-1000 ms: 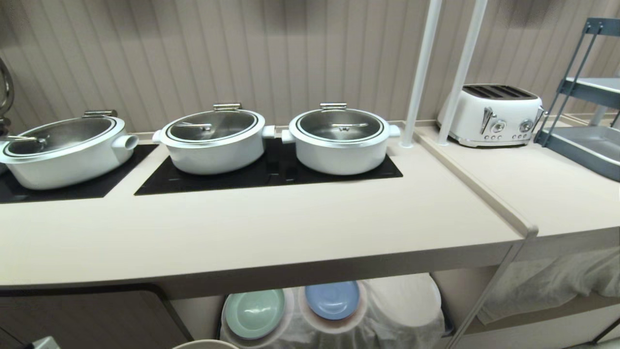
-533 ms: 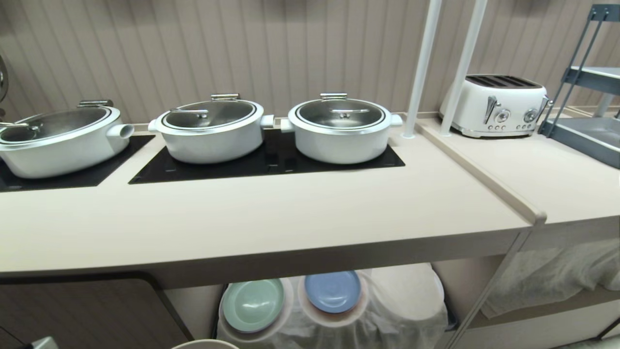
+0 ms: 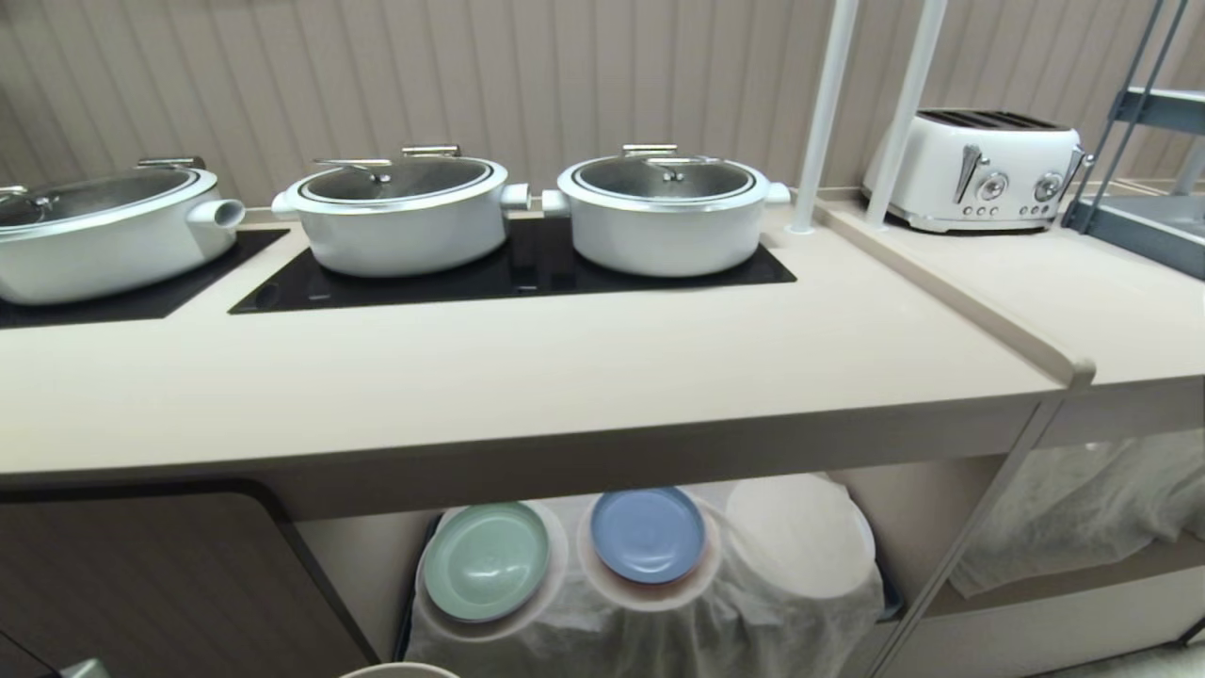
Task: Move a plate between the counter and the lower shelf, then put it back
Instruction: Put the plate in the cupboard
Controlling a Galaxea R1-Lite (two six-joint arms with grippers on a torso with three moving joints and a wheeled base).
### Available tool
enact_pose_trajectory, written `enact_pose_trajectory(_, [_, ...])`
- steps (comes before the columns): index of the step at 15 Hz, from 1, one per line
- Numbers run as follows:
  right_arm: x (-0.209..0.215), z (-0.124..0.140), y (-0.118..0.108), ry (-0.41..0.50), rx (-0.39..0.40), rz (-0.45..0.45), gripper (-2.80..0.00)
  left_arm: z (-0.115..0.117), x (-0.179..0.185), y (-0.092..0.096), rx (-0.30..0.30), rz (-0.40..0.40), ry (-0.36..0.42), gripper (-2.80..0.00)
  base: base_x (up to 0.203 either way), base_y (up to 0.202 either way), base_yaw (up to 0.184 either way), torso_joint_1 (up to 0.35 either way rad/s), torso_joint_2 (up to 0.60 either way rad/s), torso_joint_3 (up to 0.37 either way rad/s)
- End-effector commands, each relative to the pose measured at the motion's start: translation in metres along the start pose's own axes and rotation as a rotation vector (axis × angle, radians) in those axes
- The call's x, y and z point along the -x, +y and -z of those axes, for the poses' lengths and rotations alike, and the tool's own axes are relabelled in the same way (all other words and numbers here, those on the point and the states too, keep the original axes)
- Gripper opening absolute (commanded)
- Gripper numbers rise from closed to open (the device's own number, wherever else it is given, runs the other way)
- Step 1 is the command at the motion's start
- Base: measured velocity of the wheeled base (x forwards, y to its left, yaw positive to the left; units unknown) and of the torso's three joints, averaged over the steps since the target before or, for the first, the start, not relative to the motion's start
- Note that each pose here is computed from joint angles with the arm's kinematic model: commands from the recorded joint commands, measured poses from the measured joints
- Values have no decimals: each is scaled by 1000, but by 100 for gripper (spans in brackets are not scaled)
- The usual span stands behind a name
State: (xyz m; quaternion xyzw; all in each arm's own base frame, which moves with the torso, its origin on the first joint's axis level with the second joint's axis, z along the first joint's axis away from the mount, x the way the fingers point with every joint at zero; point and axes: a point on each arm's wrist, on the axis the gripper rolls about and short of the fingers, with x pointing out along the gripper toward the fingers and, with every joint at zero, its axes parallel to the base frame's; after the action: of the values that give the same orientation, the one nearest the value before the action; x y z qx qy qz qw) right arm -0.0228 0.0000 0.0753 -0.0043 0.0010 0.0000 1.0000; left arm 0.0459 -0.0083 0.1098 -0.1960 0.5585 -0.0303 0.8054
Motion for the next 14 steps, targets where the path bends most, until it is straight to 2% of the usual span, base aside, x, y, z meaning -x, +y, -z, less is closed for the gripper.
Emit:
enact_pose_trajectory(1, [0,0,0,0,1,0,-280,0,0,0,4,1,3,-280,0,0,0,-235,535,292])
enact_pose_trajectory(14, [0,0,0,0,1,0,-280,1,0,0,5,0,6,-280,0,0,0,-208,500,286])
